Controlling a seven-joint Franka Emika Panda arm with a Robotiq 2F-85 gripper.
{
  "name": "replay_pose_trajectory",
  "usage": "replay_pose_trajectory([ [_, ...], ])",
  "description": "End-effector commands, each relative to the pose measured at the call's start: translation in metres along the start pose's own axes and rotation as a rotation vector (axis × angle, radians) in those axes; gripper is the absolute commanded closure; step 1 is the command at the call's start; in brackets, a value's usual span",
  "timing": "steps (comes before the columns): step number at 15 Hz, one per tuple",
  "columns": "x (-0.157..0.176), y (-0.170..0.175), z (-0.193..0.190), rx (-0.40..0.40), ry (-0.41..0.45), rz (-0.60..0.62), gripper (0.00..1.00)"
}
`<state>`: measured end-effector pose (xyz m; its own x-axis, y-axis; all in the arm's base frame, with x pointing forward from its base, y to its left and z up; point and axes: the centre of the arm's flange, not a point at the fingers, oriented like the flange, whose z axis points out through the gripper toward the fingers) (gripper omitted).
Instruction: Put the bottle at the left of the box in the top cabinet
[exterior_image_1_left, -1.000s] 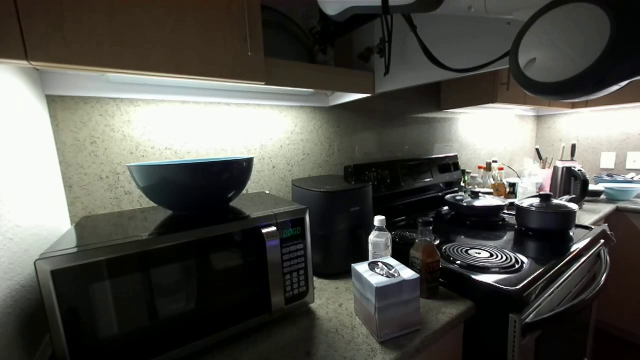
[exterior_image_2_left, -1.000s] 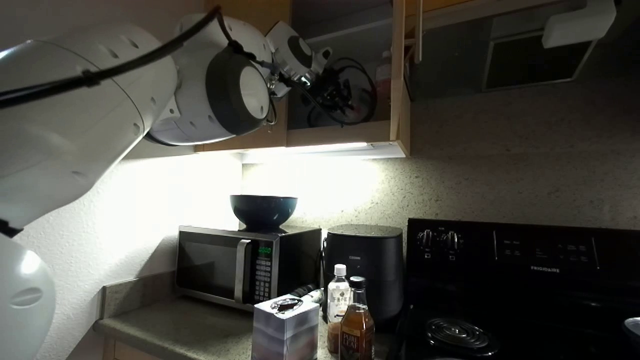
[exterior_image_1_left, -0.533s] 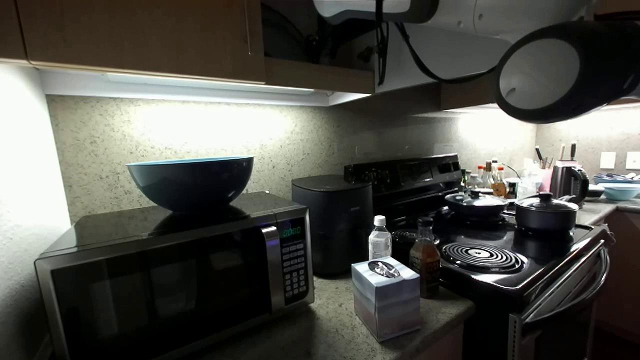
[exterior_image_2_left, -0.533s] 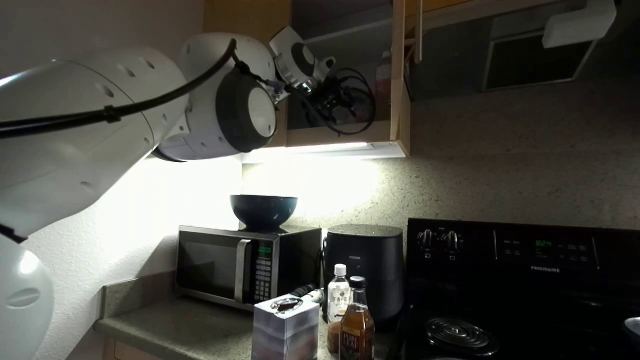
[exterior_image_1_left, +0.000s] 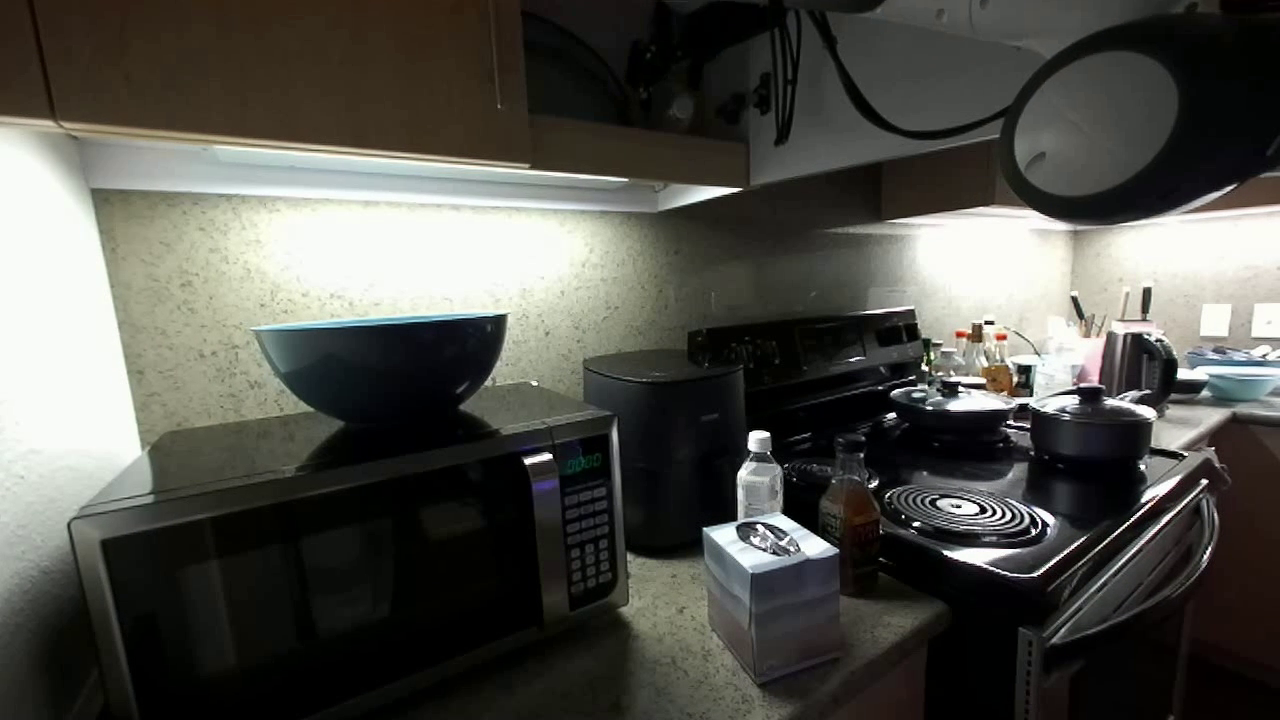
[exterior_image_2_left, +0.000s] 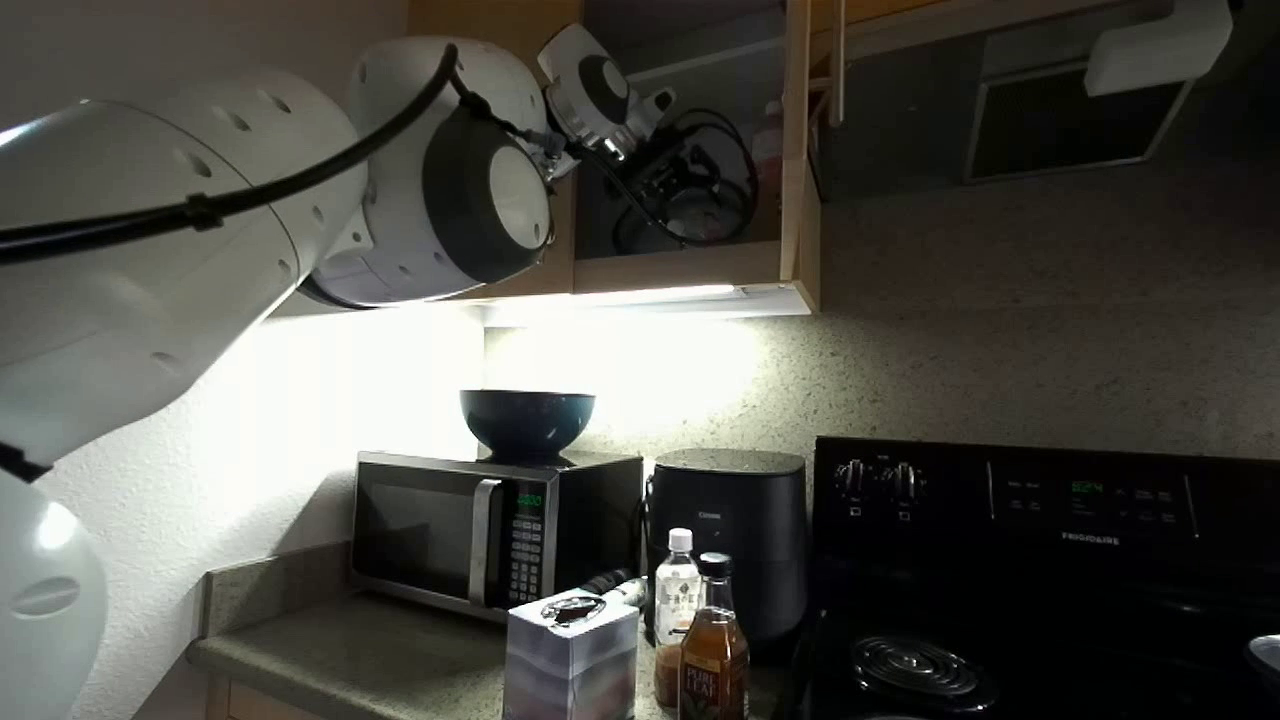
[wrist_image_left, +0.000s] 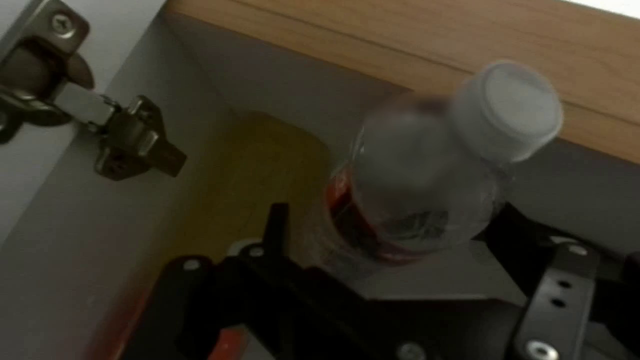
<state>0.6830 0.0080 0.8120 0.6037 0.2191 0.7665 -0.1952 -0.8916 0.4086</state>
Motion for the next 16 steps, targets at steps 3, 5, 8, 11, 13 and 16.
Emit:
replay_pose_trajectory([
  [3, 0.017, 0.036, -0.051, -0.019, 0.010, 0.000, 0.00],
  [5, 0.017, 0.047, -0.066, -0.038, 0.026, 0.021, 0.00],
  [8, 0.015, 0.062, -0.079, -0.058, 0.018, 0.047, 0.00],
  [11, 0.011, 0.071, -0.085, -0.057, -0.007, 0.059, 0.00],
  [13, 0.008, 0.072, -0.091, -0.047, -0.021, 0.055, 0.00],
  [16, 0.003, 0.064, -0.108, -0.039, -0.019, 0.013, 0.00],
])
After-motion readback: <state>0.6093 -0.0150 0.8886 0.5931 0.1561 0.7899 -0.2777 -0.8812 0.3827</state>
